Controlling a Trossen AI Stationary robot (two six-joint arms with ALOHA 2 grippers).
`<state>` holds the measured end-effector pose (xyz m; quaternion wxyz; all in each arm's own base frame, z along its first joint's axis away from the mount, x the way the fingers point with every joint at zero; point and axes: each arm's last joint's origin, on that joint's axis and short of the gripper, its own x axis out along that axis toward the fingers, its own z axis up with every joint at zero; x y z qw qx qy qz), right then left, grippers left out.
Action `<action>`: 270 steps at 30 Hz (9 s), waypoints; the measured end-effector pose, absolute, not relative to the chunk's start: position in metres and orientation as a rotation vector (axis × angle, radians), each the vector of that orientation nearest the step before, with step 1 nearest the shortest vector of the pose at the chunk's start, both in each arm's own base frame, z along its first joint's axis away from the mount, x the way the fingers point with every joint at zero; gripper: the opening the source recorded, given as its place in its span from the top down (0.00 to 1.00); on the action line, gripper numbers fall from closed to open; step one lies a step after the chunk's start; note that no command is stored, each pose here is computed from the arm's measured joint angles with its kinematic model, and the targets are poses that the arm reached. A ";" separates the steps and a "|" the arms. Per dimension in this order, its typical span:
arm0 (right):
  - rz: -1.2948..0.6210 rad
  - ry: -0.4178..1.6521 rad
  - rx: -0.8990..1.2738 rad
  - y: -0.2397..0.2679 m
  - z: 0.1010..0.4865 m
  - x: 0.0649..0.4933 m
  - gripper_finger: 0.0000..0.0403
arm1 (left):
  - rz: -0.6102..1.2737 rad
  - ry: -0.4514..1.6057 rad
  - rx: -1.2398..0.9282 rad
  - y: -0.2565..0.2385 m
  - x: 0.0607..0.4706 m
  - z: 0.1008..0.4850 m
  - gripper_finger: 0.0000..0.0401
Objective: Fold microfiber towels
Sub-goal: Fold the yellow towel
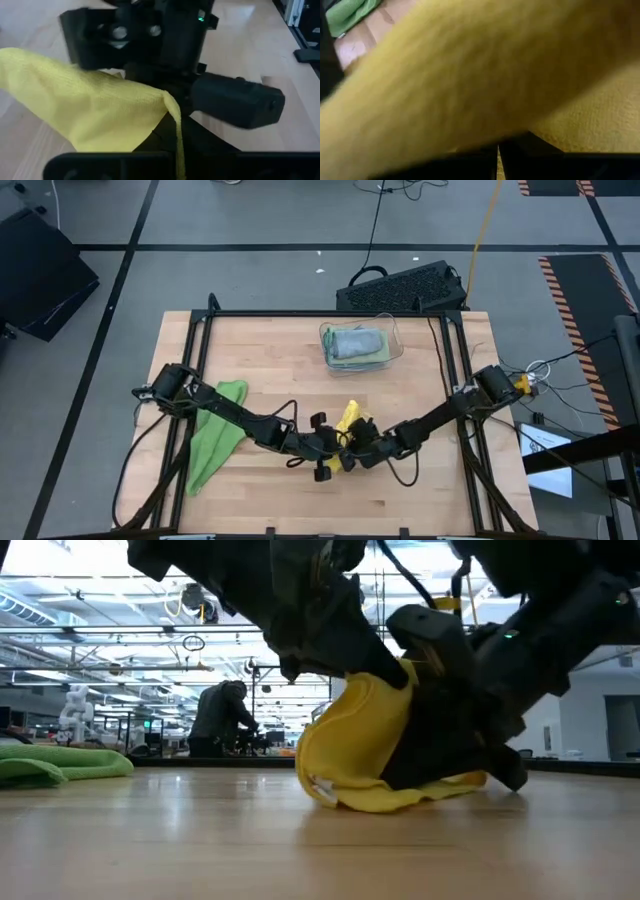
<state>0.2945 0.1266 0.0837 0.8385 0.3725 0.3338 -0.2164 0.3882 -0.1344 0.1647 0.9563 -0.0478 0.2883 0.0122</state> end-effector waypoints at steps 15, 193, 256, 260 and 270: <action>-0.455 0.682 0.773 0.111 0.094 0.302 1.00 | 0.055 0.706 -0.093 -0.130 0.382 0.155 0.94; -0.400 0.791 1.264 -0.015 0.158 0.239 0.37 | 0.272 0.781 -0.848 -0.084 0.363 0.215 0.88; -0.393 0.728 1.387 0.039 0.161 0.245 0.99 | 0.289 0.585 -0.127 -0.097 0.443 0.148 0.57; -0.415 0.719 1.382 0.039 0.160 0.245 0.94 | 0.261 0.590 -0.169 -0.090 0.447 0.150 0.82; -0.464 0.799 1.203 0.046 0.166 0.223 0.69 | 0.246 0.588 -0.197 -0.089 0.448 0.150 0.98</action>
